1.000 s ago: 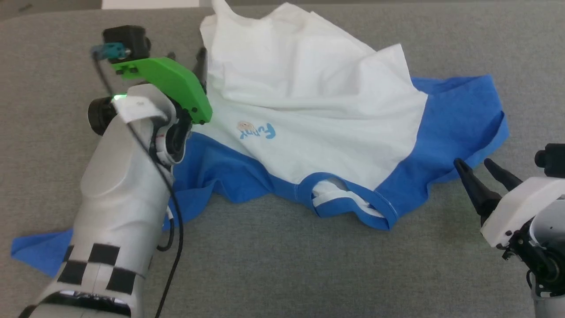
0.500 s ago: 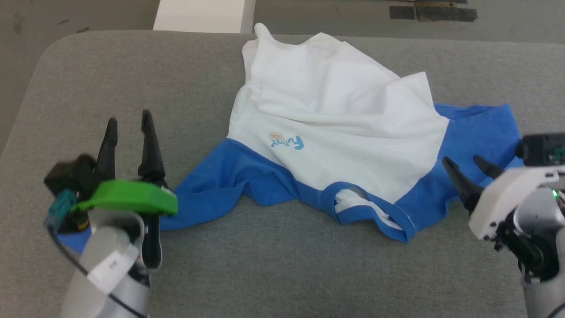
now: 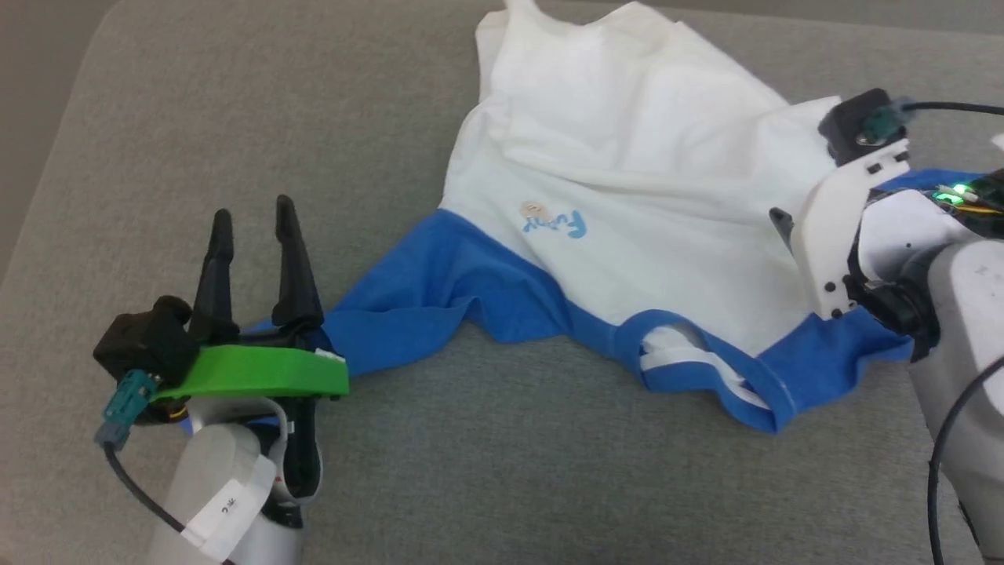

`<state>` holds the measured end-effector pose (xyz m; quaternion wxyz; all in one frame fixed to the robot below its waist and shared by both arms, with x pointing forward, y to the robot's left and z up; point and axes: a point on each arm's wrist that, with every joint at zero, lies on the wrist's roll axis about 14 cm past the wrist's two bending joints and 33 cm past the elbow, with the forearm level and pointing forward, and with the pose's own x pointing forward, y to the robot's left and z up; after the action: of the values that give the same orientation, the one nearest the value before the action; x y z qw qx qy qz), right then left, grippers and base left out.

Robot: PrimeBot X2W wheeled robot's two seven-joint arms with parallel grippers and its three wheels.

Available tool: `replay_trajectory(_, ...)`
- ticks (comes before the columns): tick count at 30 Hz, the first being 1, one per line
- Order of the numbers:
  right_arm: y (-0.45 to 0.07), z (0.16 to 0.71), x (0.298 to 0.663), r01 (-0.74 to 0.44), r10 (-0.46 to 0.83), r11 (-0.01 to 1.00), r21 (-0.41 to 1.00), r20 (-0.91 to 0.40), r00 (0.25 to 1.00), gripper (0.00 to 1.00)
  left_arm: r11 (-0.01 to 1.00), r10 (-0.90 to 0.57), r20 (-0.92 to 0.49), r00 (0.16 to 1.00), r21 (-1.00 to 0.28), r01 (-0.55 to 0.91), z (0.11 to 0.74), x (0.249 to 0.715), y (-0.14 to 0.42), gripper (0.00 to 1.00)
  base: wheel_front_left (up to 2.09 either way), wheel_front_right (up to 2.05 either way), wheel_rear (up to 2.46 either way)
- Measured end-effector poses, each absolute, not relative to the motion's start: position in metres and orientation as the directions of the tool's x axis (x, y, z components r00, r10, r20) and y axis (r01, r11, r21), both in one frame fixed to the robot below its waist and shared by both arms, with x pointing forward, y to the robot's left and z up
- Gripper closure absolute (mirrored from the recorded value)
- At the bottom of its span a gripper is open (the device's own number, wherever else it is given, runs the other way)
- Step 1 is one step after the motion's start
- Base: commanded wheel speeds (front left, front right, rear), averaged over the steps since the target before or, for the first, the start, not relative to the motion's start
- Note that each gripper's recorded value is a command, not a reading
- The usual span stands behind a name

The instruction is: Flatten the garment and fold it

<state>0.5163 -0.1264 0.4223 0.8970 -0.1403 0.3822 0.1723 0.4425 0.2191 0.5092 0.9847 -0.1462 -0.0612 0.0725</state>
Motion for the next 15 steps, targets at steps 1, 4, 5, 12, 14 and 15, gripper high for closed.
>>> replay_trajectory(1,-0.123,0.414,0.517,-0.44,0.2,0.889,-0.129,-0.755,0.625,0.0,0.946,0.162,0.092,0.983,-0.297,-0.128,0.506,0.443,0.22,0.0,0.0,0.0,0.0)
replay_trajectory(4,-0.112,0.384,0.509,-0.506,0.188,0.853,-0.127,-0.83,0.526,0.0,0.945,0.172,0.083,0.982,-0.295,-0.141,0.502,0.444,0.225,0.0,0.0,0.0,0.0)
replay_trajectory(5,-0.109,0.374,0.504,-0.531,0.183,0.838,-0.124,-0.854,0.488,0.0,0.946,0.176,0.081,0.981,-0.29,-0.146,0.5,0.444,0.227,0.0,0.0,0.0,0.0)
replay_trajectory(12,-0.102,0.366,0.519,-0.592,0.184,0.798,-0.109,-0.892,0.412,1.0,0.946,0.206,0.031,0.978,-0.263,-0.191,0.482,0.438,0.238,0.0,0.0,0.0,0.0)
replay_trajectory(14,-0.1,0.367,0.526,-0.593,0.19,0.797,-0.111,-0.886,0.422,1.0,0.945,0.211,0.02,0.977,-0.26,-0.199,0.478,0.437,0.24,0.0,0.0,0.0,0.0)
replay_trajectory(15,-0.1,0.367,0.53,-0.589,0.193,0.8,-0.114,-0.881,0.432,1.0,0.945,0.213,0.015,0.977,-0.258,-0.202,0.477,0.437,0.241,0.0,0.0,0.0,0.0)
